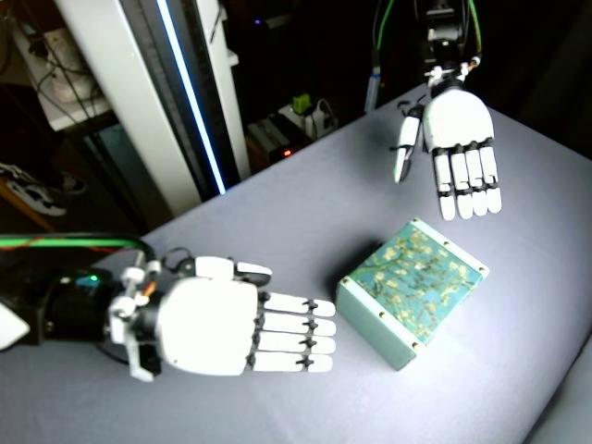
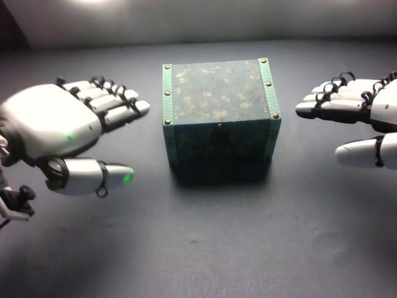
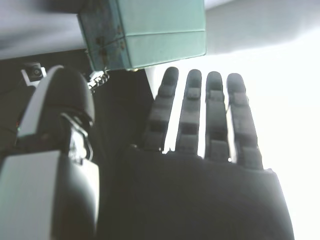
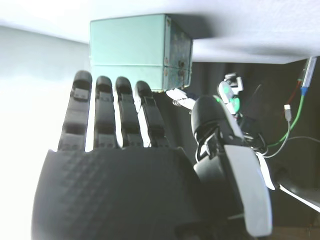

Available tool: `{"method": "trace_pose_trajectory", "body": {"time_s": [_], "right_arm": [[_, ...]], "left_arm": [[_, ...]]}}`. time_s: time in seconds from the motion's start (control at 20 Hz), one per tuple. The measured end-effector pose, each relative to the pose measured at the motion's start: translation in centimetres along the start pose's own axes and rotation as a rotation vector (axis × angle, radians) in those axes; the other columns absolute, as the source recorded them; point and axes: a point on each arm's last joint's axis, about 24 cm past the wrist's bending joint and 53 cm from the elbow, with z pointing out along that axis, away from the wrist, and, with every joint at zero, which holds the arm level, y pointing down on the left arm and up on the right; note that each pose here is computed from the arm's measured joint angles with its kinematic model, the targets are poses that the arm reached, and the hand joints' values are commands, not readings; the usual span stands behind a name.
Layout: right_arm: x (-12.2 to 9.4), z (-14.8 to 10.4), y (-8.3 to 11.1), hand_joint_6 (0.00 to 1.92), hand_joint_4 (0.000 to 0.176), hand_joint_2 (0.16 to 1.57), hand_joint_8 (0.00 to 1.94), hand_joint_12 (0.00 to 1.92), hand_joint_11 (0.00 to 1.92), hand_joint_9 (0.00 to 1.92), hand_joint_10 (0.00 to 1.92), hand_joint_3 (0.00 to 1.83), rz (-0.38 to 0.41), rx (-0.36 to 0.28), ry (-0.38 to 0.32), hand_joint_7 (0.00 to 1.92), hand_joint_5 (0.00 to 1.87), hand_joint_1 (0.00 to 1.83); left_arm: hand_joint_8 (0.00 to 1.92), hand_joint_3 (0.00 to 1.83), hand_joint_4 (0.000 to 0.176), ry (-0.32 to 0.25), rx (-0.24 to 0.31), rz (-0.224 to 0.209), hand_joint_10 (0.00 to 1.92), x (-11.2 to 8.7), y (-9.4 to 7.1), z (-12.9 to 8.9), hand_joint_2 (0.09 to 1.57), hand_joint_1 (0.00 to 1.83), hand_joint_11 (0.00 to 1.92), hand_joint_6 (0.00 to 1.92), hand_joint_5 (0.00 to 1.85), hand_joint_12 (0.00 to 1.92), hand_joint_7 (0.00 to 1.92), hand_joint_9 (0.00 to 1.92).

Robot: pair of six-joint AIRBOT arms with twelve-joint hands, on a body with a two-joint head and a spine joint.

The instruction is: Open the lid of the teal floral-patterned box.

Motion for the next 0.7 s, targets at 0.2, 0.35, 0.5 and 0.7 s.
{"method": "trace_pose_trajectory", "body": {"time_s": [0.2, 0.35, 0.5, 0.7], "right_arm": [[0.4, 0.8, 0.0, 0.00, 0.000, 1.35, 0.00, 0.00, 0.01, 0.01, 0.00, 0.00, -0.021, 0.004, 0.015, 0.04, 0.07, 0.00], [1.3, 1.4, 0.1, 0.00, 0.000, 1.40, 0.00, 0.00, 0.00, 0.00, 0.00, 0.00, -0.022, 0.001, 0.033, 0.03, 0.05, 0.00], [1.3, 1.7, 0.1, 0.00, 0.000, 1.40, 0.00, 0.00, 0.00, 0.00, 0.00, 0.00, -0.019, -0.002, 0.032, 0.00, 0.04, 0.00], [1.9, 2.3, 0.1, 0.01, 0.000, 1.36, 0.01, 0.00, 0.01, 0.01, 0.00, 0.00, -0.015, -0.002, 0.047, 0.04, 0.05, 0.00]], "left_arm": [[0.00, 0.00, 0.000, 0.005, -0.006, 0.002, 0.00, -0.1, 0.2, 0.6, 1.24, 0.00, 0.02, 0.00, 0.00, 0.01, 0.00, 0.00], [0.00, 0.01, 0.000, 0.022, -0.011, 0.000, 0.00, 0.4, 0.3, 1.4, 1.23, 0.00, 0.00, 0.00, 0.00, 0.00, 0.00, 0.00], [0.00, 0.01, 0.000, 0.051, 0.000, 0.009, 0.00, 1.5, -0.3, 1.7, 1.24, 0.00, 0.00, 0.00, 0.00, 0.00, 0.00, 0.00], [0.00, 0.01, 0.000, 0.057, -0.011, 0.012, 0.00, 1.6, 0.2, 1.8, 1.25, 0.00, 0.01, 0.00, 0.00, 0.00, 0.00, 0.00]]}}
